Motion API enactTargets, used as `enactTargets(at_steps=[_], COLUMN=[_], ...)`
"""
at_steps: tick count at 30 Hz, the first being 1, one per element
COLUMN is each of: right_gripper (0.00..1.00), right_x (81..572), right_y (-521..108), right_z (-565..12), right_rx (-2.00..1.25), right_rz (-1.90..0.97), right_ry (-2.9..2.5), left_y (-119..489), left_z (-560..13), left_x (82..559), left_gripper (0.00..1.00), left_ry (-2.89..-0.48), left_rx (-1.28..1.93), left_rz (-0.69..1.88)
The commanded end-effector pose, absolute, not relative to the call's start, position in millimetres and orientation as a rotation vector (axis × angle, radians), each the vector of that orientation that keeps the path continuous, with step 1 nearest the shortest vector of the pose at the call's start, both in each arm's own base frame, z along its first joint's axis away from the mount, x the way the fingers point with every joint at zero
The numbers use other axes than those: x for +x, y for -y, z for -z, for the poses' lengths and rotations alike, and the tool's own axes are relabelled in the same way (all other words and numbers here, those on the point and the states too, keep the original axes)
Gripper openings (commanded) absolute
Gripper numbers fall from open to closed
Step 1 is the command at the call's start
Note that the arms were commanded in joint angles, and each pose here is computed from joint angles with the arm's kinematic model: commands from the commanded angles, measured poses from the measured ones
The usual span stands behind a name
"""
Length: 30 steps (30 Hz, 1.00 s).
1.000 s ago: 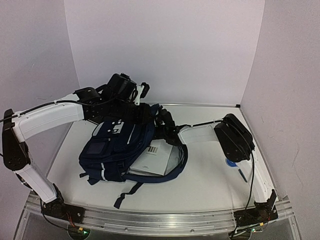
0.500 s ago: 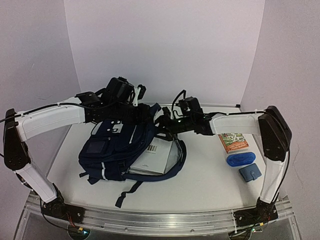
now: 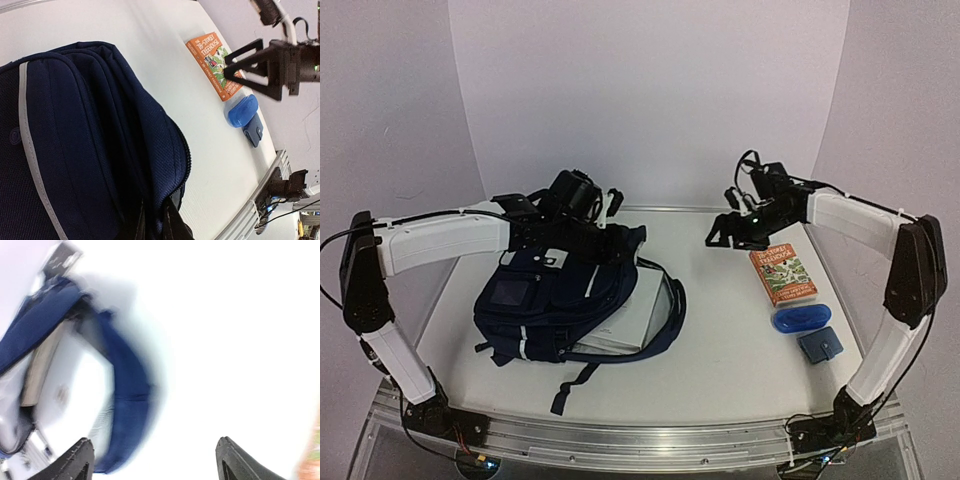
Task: Pack the student bag
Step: Place the book in the student bag.
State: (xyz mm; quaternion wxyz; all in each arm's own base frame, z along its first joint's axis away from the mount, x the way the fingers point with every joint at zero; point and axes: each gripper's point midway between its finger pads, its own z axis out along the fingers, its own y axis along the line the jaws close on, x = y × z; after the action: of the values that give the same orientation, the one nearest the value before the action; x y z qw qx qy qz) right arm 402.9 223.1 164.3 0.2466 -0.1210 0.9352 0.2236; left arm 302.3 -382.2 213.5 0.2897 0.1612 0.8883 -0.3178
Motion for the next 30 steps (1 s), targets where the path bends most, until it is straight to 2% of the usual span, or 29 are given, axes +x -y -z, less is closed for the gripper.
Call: enactTargets(at_steps=[1, 8, 18, 21, 27, 30], right_gripper=[0.89, 0.91, 0.90, 0.87, 0.73, 0.69], right_x=[411, 416, 417, 417, 420, 422], right_y=[-108, -5, 24, 19, -1, -9], right_z=[-157, -115, -67, -52, -48, -46], right_rx=[-0.348, -0.167, -0.141, -0.176, -0.152, -0.110], right_rz=[-0.269, -0.202, -0.249, -0.309, -0.504, -0.583], right_ry=[-2.665, -2.814, -2.952, -2.993, -2.992, -2.986], left_y=[381, 387, 404, 408, 416, 424], left_z=[-200, -179, -144, -135, -145, -160], left_x=[310, 306, 294, 289, 290, 294], left_gripper=[0.14, 0.16, 0.23, 0.30, 0.55, 0.60], left_ry=[-2.395, -2.440, -2.504, -2.530, -2.510, -2.464], left_rx=[0.467, 0.527, 0.678, 0.721, 0.722, 0.727], left_rz=[0.810, 0.745, 0.581, 0.535, 0.575, 0.608])
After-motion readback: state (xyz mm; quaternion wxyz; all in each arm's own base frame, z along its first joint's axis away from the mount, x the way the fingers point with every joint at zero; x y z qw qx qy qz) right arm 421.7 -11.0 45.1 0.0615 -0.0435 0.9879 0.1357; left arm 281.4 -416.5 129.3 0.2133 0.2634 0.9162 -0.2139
